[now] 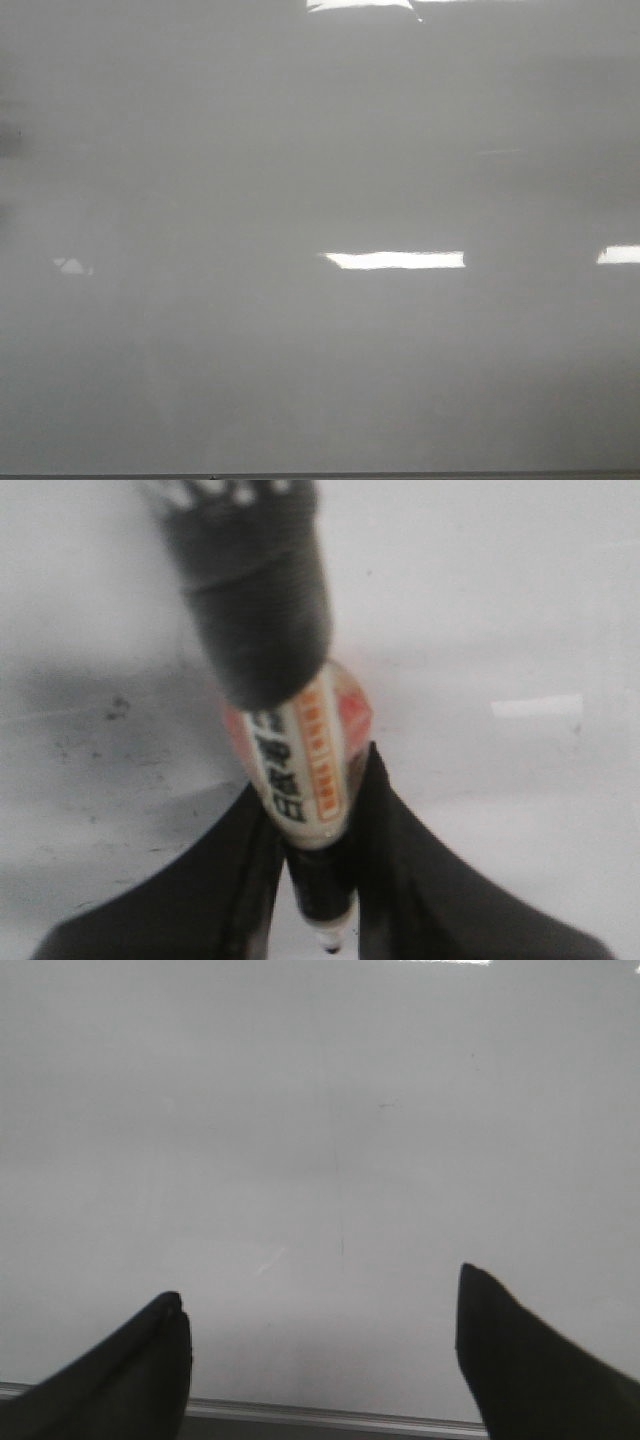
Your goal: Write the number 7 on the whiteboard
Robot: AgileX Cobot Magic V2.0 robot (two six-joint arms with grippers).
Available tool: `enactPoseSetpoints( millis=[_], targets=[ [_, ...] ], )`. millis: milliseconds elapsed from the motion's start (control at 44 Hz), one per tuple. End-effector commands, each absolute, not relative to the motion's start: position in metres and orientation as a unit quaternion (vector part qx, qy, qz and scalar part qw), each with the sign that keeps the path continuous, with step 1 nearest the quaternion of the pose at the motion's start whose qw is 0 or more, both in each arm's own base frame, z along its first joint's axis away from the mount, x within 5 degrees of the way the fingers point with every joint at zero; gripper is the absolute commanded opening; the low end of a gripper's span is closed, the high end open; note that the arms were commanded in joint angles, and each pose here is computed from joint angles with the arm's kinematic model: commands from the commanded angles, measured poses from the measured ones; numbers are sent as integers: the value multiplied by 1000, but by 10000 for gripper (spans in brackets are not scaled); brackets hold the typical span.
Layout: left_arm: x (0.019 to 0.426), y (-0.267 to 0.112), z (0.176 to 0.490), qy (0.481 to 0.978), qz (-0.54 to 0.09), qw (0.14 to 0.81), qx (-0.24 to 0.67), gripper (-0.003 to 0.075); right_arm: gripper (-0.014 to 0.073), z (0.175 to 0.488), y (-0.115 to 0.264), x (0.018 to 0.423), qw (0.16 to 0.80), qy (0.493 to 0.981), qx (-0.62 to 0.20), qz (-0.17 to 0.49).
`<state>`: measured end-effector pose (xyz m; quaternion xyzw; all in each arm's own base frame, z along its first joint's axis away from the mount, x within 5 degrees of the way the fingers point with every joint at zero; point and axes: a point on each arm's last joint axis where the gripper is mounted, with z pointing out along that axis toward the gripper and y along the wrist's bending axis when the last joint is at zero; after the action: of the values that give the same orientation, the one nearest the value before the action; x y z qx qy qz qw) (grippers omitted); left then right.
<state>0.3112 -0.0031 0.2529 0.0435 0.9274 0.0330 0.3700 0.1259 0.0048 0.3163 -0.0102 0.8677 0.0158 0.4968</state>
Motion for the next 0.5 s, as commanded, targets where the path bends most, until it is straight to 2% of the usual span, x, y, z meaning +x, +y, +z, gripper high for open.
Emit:
enactPoseSetpoints(
  millis=[0, 182, 296, 478],
  targets=[
    [314, -6, 273, 910, 31, 411, 45, 69, 571, 333, 4, 129, 538, 842, -17, 9],
    [300, -5, 289, 925, 35, 377, 41, -17, 571, 334, 5, 129, 538, 843, -17, 10],
    [287, -13, 307, 933, 35, 356, 53, -20, 571, 342, 5, 126, 531, 847, -14, 18],
    [259, -48, 325, 940, 37, 295, 170, -20, 571, 352, 7, 127, 480, 877, -12, 29]
  ],
)
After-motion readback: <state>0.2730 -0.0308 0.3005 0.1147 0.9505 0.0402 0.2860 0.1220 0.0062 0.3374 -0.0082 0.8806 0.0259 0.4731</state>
